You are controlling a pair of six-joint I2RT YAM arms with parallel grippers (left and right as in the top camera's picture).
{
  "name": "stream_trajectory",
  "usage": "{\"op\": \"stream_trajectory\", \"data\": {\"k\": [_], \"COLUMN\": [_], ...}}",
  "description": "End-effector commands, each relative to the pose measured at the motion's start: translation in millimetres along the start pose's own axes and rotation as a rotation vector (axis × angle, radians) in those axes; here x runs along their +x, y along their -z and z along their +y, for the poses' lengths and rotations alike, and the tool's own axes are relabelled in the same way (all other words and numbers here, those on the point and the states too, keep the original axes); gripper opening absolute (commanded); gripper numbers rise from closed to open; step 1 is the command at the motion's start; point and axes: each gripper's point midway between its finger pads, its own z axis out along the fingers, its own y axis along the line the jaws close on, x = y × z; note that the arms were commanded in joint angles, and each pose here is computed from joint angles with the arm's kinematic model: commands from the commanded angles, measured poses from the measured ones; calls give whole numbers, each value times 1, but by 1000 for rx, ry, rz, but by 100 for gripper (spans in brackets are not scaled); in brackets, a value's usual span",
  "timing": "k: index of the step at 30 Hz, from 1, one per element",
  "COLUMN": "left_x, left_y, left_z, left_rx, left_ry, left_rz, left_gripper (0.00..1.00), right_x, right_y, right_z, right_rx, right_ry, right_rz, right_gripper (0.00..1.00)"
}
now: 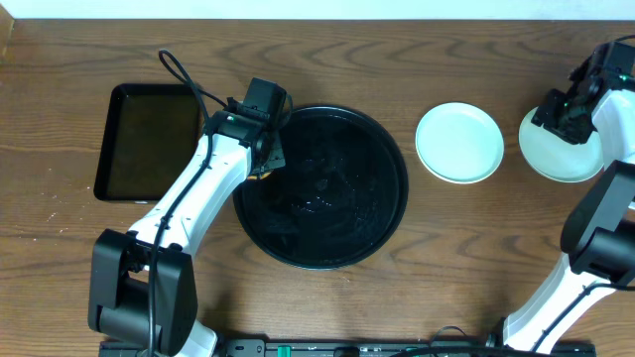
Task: Clean dirty plates on tray and stack at the side
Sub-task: 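Release the green plate on the stack and raise the right gripper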
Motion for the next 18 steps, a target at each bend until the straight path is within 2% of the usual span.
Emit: {"op": "stream_trajectory", "data": {"k": [1,6,10,18], "left_x": [1,0,2,-1], "left_y": [-3,-3,-3,-3], "left_z": [0,-2,-4,-6], "left_rx": [-6,5,18,25], "left_ry": [0,6,5,7], "left_rz": [3,1,12,0], "left_gripper": [8,8,8,8], "right_x": [-3,1,4,9], "right_y": [-14,-33,-42,-47], "right_z": [6,17,6,16], "right_rx": [-5,1,120,119], "right_ry": [-36,-12,-39,-17], "right_rz": [4,11,2,10], "right_gripper": [50,52,48,47]}}
